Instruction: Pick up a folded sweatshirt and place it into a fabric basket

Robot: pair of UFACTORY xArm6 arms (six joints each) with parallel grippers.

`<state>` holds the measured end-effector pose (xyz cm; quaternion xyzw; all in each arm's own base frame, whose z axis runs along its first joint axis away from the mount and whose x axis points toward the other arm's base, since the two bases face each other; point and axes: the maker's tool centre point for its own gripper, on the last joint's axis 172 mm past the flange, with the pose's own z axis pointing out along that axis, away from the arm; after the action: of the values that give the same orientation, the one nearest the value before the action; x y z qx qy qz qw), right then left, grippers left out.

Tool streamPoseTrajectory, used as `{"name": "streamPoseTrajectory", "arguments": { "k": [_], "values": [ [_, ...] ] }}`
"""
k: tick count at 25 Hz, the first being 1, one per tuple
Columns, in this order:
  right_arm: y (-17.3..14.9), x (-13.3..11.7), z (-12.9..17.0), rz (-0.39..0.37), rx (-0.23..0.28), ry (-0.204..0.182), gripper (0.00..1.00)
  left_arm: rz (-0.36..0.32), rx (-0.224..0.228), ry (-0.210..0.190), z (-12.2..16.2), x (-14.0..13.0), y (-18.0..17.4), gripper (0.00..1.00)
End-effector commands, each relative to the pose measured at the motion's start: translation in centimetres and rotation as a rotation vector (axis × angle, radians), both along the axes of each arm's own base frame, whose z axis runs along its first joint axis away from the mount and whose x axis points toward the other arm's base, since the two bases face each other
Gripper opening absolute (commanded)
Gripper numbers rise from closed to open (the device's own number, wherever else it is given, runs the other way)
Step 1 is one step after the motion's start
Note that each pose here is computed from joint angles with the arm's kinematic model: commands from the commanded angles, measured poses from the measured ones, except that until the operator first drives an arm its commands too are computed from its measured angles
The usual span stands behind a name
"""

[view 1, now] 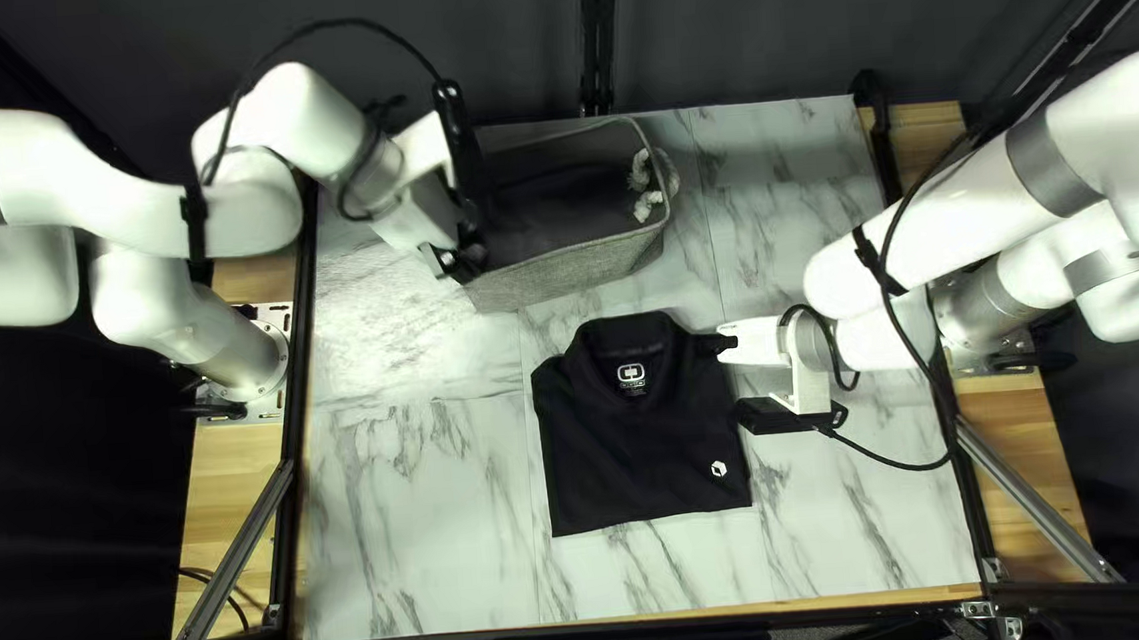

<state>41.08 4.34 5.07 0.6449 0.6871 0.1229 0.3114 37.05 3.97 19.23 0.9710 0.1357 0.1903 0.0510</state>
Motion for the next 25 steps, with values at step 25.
{"name": "streamPoseTrajectory", "arguments": {
  "k": [25],
  "values": [
    [-1.1, 0.1, -1.2, 0.006, -0.007, 0.009, 0.00, 0.085, -0.051, 0.012, -7.2, 2.9, -9.0, 1.00]
  ]
}}
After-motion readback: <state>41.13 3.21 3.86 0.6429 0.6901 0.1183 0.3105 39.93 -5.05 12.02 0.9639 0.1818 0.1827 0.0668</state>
